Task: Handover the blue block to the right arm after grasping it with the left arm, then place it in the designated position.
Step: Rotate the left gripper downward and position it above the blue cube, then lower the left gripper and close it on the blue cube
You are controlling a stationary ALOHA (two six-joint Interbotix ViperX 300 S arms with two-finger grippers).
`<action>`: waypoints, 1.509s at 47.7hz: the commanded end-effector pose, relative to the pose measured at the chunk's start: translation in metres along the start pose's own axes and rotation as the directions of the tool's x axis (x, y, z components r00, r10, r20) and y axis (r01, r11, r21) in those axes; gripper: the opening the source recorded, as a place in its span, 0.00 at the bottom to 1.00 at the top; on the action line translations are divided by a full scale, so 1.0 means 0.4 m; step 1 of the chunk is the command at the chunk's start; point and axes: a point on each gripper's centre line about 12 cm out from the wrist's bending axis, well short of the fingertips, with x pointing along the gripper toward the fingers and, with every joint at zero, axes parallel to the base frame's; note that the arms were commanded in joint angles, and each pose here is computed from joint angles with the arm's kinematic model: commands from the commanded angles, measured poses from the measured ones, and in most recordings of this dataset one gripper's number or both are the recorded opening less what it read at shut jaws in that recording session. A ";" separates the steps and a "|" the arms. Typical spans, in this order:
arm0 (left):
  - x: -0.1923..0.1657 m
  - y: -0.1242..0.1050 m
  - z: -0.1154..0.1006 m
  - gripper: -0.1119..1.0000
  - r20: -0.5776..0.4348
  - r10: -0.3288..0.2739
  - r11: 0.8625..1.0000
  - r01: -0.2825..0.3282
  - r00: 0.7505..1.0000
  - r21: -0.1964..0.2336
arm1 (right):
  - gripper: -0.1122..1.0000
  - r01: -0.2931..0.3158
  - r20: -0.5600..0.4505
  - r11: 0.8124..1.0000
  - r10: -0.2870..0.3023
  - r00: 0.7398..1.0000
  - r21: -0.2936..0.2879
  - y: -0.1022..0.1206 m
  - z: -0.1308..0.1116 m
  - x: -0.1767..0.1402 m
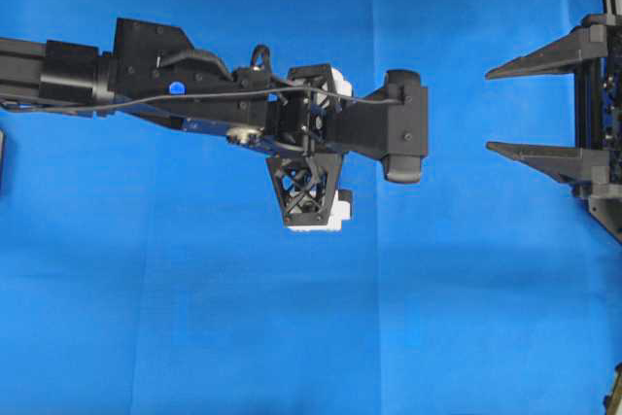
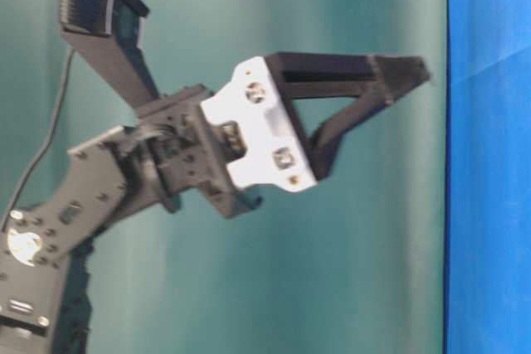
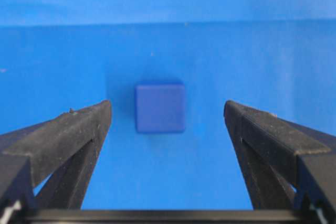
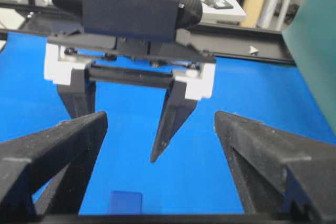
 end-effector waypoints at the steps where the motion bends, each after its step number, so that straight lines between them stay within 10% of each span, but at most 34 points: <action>1: -0.032 -0.005 0.015 0.92 0.080 -0.003 1.000 0.002 0.997 0.007 | 0.97 0.000 0.026 1.000 0.000 1.000 -0.001 0.001 0.027 0.006; 36: 0.229 -0.015 -0.155 0.92 0.061 -0.010 0.998 0.014 0.998 -0.065 | 0.97 0.001 0.012 1.000 -0.001 1.000 -0.003 0.000 0.018 0.010; 63: 0.241 -0.015 -0.163 0.92 0.055 -0.010 0.998 0.013 0.998 -0.063 | 0.97 0.001 0.009 1.000 -0.001 1.000 -0.003 0.000 0.015 0.012; 72: 0.240 -0.011 -0.167 0.71 0.037 -0.006 0.999 0.008 0.999 -0.046 | 0.97 0.001 0.009 1.000 -0.001 1.000 -0.003 0.000 0.016 0.013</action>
